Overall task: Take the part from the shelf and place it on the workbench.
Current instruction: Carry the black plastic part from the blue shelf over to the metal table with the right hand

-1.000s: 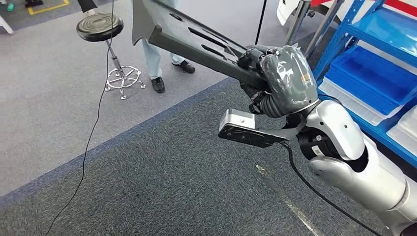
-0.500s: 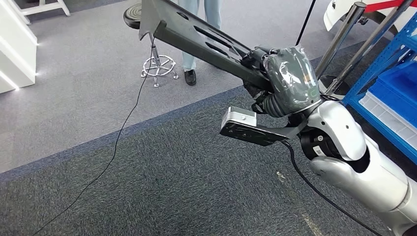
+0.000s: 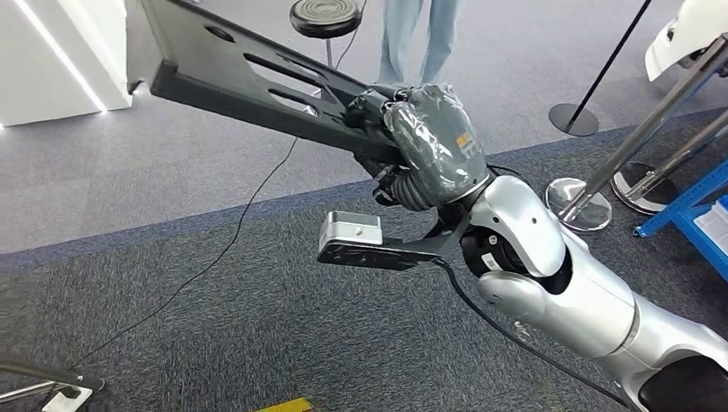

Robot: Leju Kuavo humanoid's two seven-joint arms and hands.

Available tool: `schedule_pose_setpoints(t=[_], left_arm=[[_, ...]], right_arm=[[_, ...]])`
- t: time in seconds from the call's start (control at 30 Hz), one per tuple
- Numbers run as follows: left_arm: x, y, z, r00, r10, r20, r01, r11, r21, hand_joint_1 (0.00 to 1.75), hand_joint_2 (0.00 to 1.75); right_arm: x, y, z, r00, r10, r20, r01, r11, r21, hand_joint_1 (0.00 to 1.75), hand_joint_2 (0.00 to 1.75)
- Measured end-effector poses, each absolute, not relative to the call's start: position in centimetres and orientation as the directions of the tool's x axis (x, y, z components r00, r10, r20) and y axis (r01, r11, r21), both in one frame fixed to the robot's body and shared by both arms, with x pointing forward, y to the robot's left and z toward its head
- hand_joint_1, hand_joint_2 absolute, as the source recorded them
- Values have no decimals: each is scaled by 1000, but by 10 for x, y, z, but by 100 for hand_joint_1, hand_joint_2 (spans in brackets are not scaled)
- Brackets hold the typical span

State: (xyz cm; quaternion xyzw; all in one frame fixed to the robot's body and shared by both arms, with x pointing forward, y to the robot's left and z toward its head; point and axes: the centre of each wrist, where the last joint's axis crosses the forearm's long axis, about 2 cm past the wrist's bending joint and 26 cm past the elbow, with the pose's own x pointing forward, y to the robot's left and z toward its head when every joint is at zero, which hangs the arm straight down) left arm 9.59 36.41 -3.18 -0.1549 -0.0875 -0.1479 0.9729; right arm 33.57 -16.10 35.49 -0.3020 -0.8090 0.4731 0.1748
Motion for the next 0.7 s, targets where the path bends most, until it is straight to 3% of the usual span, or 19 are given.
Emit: schedule_pose_setpoints(t=[0.7], left_arm=[[89,366,-34,957,-220,188,262,933,-245,0,175]], right_arm=[[336,-168,349,-707,707,12,305,320,-897,175,175]])
